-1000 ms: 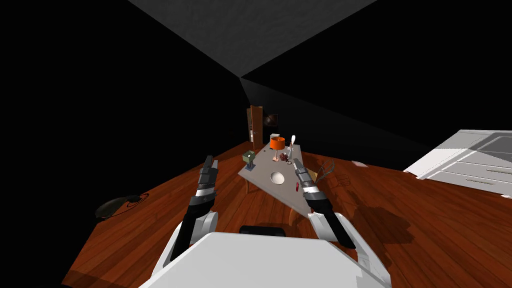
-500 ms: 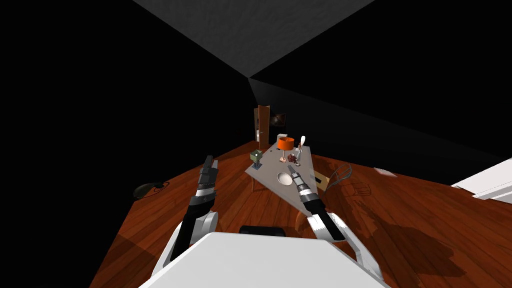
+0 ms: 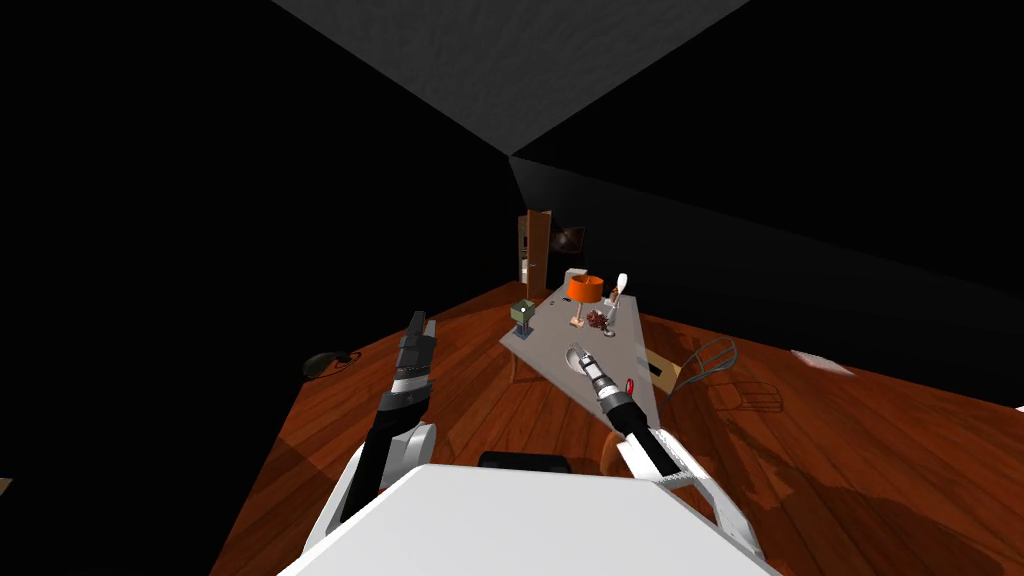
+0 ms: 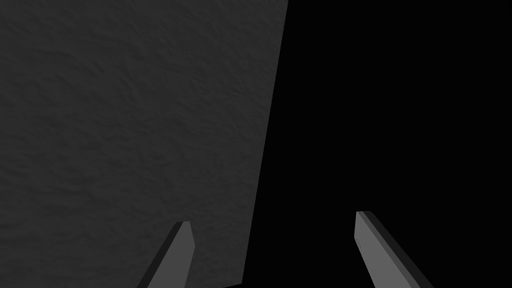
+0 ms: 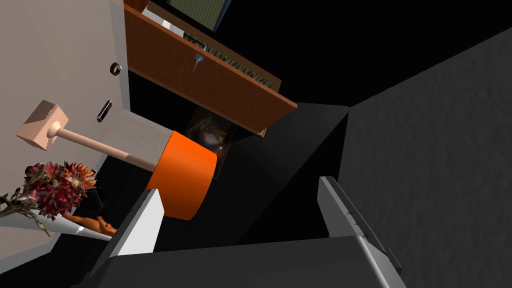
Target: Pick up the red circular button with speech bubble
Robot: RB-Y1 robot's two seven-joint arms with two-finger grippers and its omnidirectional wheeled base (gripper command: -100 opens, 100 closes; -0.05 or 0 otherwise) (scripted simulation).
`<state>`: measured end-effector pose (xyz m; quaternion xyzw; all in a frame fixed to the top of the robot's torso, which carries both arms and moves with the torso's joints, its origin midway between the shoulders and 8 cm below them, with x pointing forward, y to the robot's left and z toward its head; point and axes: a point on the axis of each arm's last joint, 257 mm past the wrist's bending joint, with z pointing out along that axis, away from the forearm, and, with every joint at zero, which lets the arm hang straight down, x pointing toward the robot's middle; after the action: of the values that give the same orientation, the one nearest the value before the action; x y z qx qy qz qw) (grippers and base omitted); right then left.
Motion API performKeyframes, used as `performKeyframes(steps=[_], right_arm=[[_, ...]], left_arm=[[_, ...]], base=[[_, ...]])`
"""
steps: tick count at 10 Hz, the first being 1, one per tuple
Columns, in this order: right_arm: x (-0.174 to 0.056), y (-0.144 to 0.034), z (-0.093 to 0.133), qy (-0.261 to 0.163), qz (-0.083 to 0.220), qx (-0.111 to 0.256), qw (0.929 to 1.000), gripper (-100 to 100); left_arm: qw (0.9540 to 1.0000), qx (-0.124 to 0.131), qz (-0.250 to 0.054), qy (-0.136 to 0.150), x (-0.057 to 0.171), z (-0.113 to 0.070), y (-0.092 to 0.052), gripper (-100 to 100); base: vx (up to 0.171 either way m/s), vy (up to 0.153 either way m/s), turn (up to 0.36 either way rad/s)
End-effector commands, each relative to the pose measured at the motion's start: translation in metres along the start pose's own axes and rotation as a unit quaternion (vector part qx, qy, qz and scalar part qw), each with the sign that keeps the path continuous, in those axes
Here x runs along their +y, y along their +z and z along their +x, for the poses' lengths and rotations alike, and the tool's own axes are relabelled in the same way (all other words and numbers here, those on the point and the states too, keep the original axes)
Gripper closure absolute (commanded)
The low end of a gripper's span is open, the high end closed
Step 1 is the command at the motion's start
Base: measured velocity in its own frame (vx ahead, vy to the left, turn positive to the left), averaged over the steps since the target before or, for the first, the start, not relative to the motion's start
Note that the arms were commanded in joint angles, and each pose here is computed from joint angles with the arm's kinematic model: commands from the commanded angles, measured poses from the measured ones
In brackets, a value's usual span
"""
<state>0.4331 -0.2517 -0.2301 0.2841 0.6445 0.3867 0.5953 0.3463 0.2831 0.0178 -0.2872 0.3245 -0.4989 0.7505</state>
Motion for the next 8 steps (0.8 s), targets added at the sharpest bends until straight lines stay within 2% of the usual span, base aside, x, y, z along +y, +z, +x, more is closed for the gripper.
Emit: performKeyframes(steps=[1,2,3,4,5,6,7,8], right_arm=[[-0.016,0.001,0.005,-0.005,0.018,0.009,0.9998,-100],[-0.036,-0.001,0.012,-0.015,0.042,0.024,0.9987,-100],[-0.043,-0.003,0.014,-0.014,0.05,0.026,0.9983,-100],[-0.066,-0.007,0.019,-0.025,0.077,0.041,0.9959,-100],[-0.072,-0.009,0.021,-0.025,0.083,0.042,0.9954,-100],[-0.095,-0.015,0.025,-0.035,0.109,0.056,0.9918,-100],[-0.101,-0.017,0.026,-0.035,0.115,0.057,0.991,-100],[-0.128,-0.026,0.03,-0.046,0.147,0.071,0.9855,-100]], left_arm=[[1.0,0.0,0.0,0.0,0.0,0.0,0.0,0],[1.0,0.0,0.0,0.0,0.0,0.0,0.0,0],[1.0,0.0,0.0,0.0,0.0,0.0,0.0,0],[1.0,0.0,0.0,0.0,0.0,0.0,0.0,0],[1.0,0.0,0.0,0.0,0.0,0.0,0.0,0],[1.0,0.0,0.0,0.0,0.0,0.0,0.0,0],[1.0,0.0,0.0,0.0,0.0,0.0,0.0,0],[1.0,0.0,0.0,0.0,0.0,0.0,0.0,0]], base=[[0.001,0.032,0.092],[0.006,0.035,0.163],[0.006,0.033,0.07],[0.009,0.048,0.123],[0.008,0.036,0.074],[0.008,0.035,0.127],[0.012,0.023,0.072],[0.022,0.033,0.135]])
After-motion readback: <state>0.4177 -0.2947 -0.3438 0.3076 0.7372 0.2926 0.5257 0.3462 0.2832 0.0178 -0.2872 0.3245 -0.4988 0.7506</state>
